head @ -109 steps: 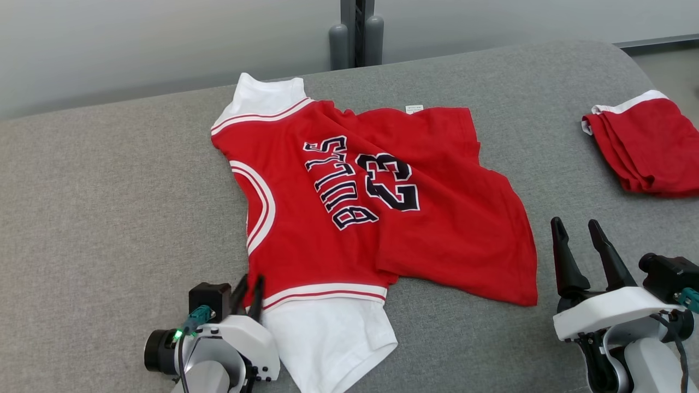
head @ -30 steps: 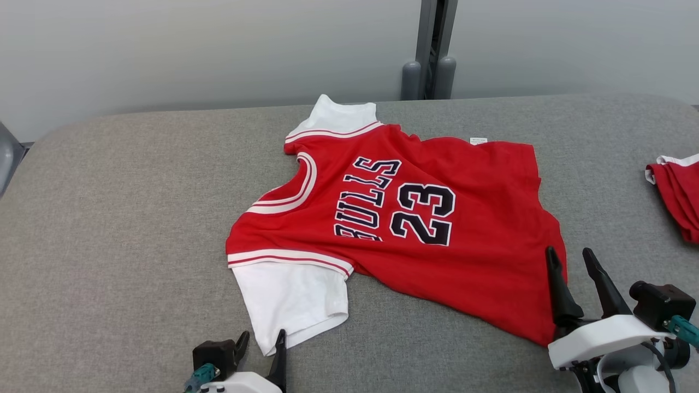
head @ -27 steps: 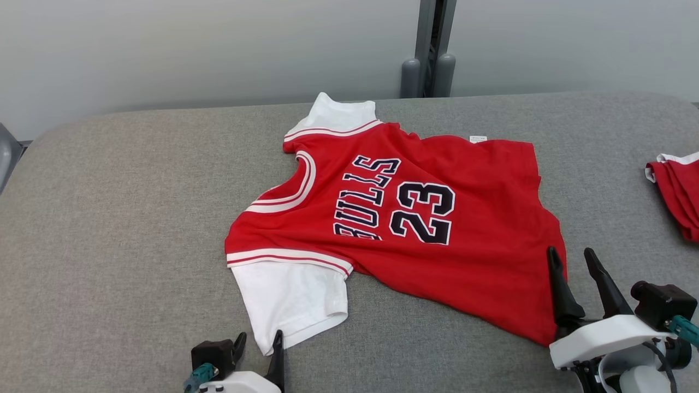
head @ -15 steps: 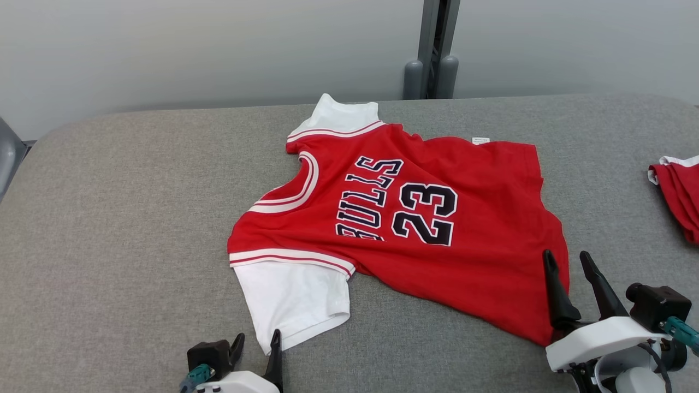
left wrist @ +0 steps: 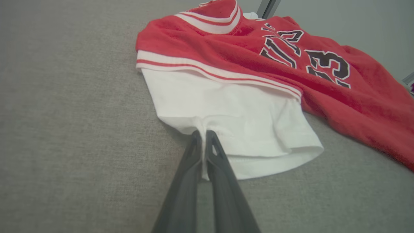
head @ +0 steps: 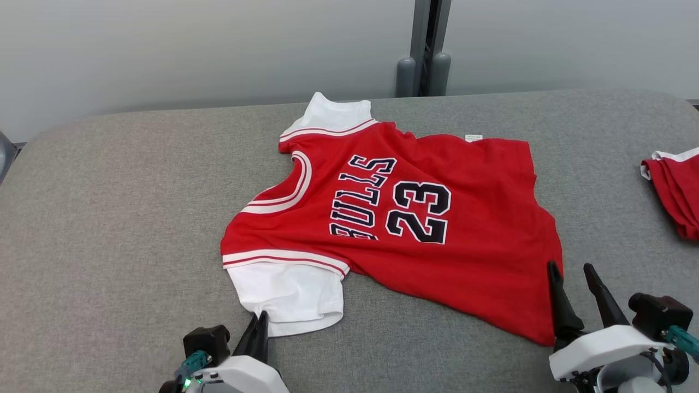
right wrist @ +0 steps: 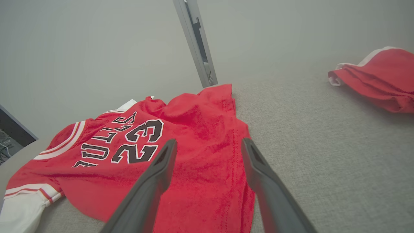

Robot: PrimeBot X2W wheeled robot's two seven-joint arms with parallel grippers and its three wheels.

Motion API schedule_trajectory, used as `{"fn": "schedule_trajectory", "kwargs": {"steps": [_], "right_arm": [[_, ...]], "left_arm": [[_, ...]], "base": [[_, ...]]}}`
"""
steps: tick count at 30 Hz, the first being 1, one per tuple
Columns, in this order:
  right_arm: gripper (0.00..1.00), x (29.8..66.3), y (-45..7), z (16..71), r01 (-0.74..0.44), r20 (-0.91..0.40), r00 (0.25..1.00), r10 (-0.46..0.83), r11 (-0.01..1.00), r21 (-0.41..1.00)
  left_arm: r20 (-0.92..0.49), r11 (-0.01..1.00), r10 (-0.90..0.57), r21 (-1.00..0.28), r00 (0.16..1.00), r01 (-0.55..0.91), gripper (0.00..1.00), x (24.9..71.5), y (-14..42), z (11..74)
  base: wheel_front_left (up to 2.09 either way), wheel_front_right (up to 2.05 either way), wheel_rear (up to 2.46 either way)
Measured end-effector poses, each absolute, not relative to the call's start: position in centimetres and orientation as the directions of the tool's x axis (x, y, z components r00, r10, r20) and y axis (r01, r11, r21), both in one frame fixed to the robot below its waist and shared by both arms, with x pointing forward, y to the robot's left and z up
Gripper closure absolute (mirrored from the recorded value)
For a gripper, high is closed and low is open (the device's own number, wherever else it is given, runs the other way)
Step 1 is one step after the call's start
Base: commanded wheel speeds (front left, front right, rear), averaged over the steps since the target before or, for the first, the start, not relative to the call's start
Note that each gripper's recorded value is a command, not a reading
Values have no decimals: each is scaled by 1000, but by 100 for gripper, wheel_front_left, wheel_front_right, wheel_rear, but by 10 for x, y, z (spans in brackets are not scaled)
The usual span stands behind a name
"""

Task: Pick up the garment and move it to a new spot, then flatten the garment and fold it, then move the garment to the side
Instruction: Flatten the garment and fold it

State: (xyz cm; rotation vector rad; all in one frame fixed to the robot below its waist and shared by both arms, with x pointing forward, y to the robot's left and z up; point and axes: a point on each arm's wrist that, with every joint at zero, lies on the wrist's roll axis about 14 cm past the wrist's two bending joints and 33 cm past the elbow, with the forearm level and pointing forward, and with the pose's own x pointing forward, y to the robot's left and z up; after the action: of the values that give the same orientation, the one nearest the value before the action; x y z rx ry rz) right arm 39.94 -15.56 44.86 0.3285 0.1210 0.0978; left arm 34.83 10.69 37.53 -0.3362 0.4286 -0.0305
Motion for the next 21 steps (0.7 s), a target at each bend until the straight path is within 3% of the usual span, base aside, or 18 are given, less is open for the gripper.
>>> {"fn": "schedule_trajectory", "kwargs": {"steps": [9,21], "right_arm": [[0,370,-160,405,28,-259,963,78,923,383],[0,351,-146,366,119,-400,911,105,859,497]], "left_arm": [[-260,965,-78,-261,962,7,100,371,115,415],[-223,970,-49,-243,973,-7,100,366,123,425]], "base": [[0,0,0],[0,0,0]]}}
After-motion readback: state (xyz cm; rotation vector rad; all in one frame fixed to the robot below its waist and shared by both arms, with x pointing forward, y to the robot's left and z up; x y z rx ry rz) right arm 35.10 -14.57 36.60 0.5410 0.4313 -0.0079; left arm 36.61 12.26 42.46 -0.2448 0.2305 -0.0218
